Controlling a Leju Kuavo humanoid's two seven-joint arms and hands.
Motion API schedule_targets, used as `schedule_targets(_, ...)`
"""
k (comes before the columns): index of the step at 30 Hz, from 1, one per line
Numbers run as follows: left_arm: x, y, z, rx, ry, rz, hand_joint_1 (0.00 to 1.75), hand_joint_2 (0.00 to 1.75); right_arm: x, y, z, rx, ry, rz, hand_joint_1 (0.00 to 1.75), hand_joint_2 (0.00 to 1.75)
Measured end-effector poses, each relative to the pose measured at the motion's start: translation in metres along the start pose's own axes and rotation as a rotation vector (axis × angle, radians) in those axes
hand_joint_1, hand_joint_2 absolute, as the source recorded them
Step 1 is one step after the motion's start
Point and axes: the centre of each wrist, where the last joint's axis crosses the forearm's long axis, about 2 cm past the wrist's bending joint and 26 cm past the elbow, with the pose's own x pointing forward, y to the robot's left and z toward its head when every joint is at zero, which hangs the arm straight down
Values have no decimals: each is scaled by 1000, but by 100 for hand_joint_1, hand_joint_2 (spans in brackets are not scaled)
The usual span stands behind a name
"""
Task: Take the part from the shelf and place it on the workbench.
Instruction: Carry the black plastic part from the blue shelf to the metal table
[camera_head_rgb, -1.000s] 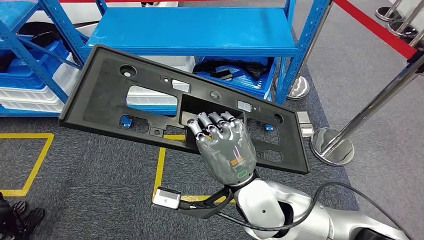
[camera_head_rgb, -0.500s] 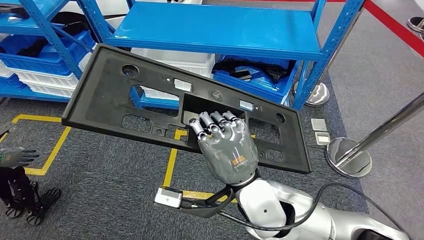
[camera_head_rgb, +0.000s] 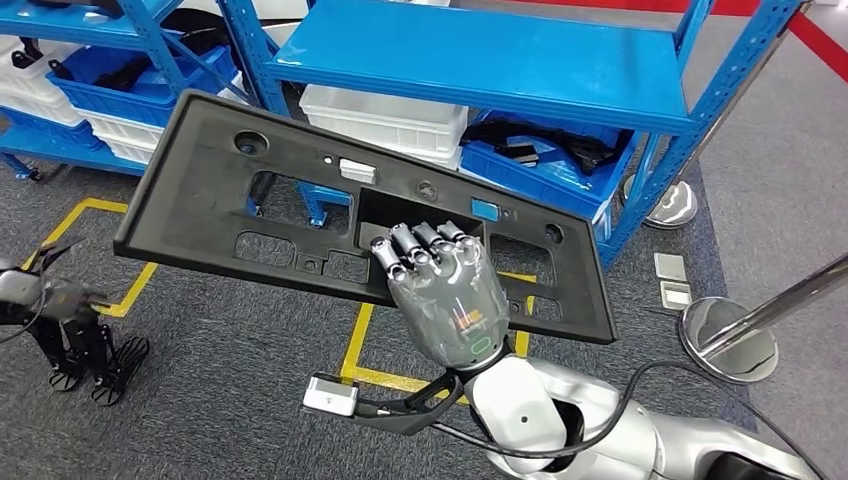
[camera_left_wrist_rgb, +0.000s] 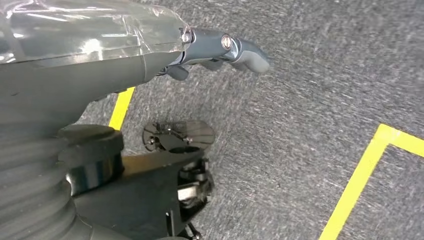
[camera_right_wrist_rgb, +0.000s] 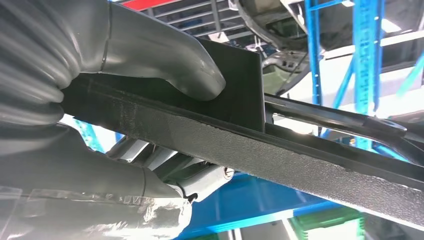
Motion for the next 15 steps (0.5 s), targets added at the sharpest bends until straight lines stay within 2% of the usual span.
schedule_targets(15,1,0,0,-1,-1,-3,0,175,0,1,4,19,7,1,175,175)
